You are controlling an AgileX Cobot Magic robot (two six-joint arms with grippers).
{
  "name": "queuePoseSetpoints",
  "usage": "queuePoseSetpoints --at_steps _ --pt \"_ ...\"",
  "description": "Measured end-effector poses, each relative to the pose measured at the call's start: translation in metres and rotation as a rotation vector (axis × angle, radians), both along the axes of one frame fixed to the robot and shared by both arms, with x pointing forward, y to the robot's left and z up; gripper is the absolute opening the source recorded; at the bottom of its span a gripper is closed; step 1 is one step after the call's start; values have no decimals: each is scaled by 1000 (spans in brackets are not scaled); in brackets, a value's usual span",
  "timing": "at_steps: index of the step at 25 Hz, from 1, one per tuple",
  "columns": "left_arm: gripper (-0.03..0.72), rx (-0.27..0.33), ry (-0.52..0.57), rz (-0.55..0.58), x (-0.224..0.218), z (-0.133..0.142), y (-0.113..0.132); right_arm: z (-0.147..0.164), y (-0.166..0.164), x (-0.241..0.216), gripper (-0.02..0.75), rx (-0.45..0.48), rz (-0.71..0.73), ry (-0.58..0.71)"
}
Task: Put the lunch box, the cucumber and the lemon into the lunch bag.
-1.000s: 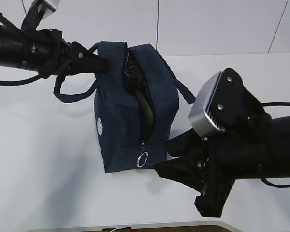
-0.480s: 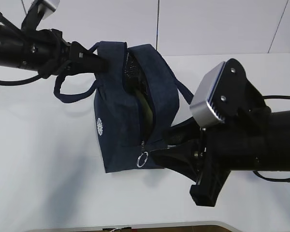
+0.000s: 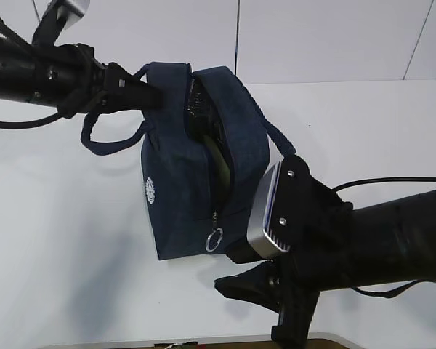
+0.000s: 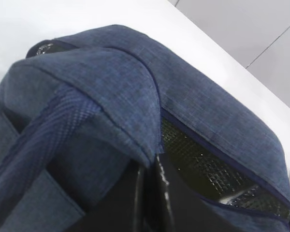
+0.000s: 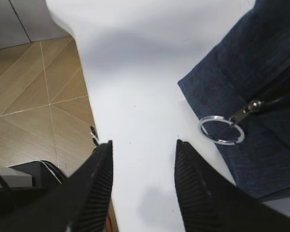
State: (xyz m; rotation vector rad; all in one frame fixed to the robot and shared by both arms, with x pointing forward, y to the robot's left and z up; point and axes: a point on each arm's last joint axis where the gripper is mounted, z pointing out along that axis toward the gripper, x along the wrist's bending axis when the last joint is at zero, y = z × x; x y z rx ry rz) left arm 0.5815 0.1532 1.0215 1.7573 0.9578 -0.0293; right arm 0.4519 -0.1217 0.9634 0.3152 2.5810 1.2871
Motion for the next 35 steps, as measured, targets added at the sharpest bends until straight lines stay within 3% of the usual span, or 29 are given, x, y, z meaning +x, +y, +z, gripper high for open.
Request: queuePoseSetpoints --at_steps 12,21,35 --pt "-10 0 0 0 0 0 0 -25 1 10 345 -74 -17 12" --pt "-10 0 0 0 0 0 0 -14 6 32 345 -95 -87 -47" --pt "-10 -3 2 -12 -1 0 -1 -23 20 50 345 -68 -93 0"
